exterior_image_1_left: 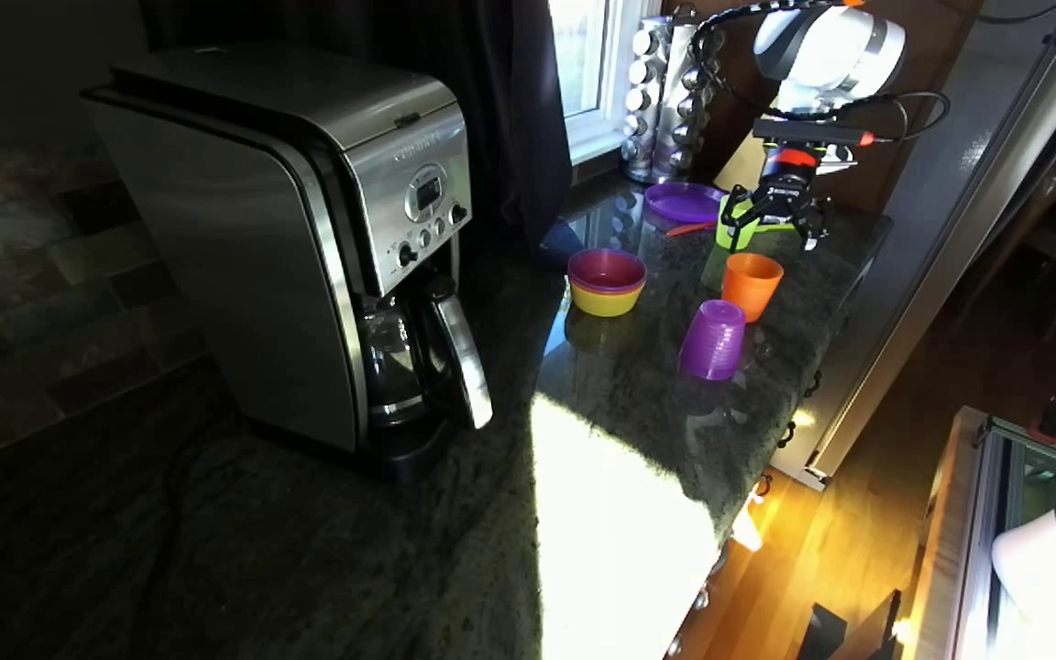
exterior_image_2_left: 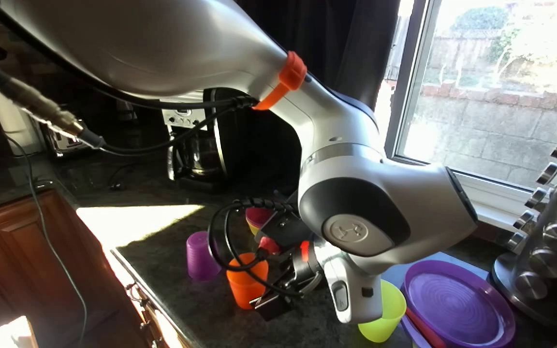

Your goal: Pick up the orange cup and put it upside down

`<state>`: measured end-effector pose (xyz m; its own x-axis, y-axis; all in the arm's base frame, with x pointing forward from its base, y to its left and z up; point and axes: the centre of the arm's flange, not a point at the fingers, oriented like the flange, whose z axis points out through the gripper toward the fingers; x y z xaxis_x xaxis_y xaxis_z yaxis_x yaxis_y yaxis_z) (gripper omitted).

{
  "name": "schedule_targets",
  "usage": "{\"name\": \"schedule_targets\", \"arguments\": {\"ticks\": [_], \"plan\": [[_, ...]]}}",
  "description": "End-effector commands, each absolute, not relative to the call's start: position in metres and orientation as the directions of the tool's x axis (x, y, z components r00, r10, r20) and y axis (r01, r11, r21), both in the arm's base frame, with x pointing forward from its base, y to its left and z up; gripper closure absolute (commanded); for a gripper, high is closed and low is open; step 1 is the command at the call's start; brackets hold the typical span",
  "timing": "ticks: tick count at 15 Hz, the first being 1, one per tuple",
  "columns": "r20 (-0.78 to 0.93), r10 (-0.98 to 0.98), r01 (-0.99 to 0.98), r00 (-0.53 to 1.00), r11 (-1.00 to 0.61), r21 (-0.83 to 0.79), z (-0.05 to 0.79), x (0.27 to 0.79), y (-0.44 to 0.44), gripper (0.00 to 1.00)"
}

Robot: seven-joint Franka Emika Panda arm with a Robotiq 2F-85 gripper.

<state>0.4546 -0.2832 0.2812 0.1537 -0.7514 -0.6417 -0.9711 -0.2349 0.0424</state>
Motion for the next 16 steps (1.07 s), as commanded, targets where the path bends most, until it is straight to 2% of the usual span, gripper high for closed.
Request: {"name": "schedule_targets", "arguments": {"ticks": [1, 16], "plan": [[-0.659, -0.743, -0.981, 0.122, -0.191, 0.033, 0.263, 0.463, -0.289, 0.0], [-0.714, -0.699, -0.985, 0.037, -0.147, 0.093, 0.236, 0.459, -0.28, 0.0]]}}
